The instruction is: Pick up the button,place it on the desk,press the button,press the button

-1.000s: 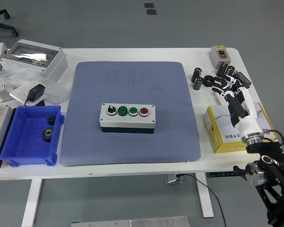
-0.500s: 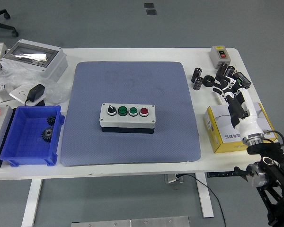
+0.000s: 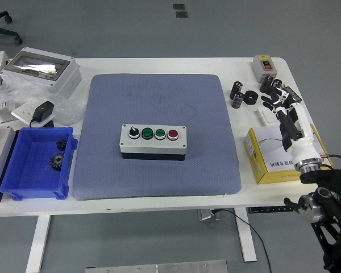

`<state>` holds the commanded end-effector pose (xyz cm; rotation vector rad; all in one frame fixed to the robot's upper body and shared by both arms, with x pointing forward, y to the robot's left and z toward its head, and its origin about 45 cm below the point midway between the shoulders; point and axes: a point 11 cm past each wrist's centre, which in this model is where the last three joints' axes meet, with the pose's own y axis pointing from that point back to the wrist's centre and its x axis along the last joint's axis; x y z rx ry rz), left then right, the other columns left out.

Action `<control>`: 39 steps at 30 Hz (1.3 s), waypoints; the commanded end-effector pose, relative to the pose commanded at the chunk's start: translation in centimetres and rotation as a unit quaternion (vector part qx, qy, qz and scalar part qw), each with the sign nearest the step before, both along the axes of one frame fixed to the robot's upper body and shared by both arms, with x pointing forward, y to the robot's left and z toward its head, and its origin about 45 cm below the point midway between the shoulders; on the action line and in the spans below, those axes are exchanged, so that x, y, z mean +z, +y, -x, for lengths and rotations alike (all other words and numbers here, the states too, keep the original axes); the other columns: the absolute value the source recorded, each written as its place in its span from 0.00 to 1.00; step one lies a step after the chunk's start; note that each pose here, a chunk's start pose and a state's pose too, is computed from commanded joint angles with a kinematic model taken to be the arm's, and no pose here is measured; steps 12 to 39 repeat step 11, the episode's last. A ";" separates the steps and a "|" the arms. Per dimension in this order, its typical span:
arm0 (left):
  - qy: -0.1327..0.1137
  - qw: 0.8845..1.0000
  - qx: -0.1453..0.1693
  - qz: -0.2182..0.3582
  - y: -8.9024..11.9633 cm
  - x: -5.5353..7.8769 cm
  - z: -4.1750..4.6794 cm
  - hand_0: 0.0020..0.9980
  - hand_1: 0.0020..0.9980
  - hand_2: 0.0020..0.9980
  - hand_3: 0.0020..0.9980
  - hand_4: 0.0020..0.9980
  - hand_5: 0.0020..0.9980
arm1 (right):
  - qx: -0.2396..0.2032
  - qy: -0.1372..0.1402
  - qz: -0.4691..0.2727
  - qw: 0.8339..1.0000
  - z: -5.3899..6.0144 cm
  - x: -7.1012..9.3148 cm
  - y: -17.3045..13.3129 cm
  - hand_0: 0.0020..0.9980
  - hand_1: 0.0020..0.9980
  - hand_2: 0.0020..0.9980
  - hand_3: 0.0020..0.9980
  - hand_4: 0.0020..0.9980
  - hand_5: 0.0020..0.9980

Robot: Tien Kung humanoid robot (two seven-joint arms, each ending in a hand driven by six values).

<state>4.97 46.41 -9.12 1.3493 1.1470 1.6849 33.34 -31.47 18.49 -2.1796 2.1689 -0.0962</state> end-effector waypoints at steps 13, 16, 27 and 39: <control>-0.008 1.000 -0.013 0.007 -0.6 -0.4 0.09 0.62 0.54 0.51 0.61 0.49 0.20 | -0.018 0.003 0.020 1.000 -0.1 0.4 -1.2 0.85 0.80 0.80 0.76 0.78 0.60; -0.008 1.000 -0.013 0.007 -0.6 -0.4 0.09 0.62 0.54 0.51 0.61 0.49 0.20 | -0.018 0.003 0.020 1.000 -0.1 0.4 -1.2 0.85 0.80 0.80 0.76 0.78 0.60; -0.008 1.000 -0.013 0.007 -0.6 -0.4 0.09 0.62 0.54 0.51 0.61 0.49 0.20 | -0.018 0.003 0.020 1.000 -0.1 0.4 -1.2 0.85 0.80 0.80 0.76 0.78 0.60; -0.008 1.000 -0.013 0.007 -0.6 -0.4 0.09 0.62 0.54 0.51 0.61 0.49 0.20 | -0.018 0.003 0.020 1.000 -0.1 0.4 -1.2 0.85 0.80 0.80 0.76 0.78 0.60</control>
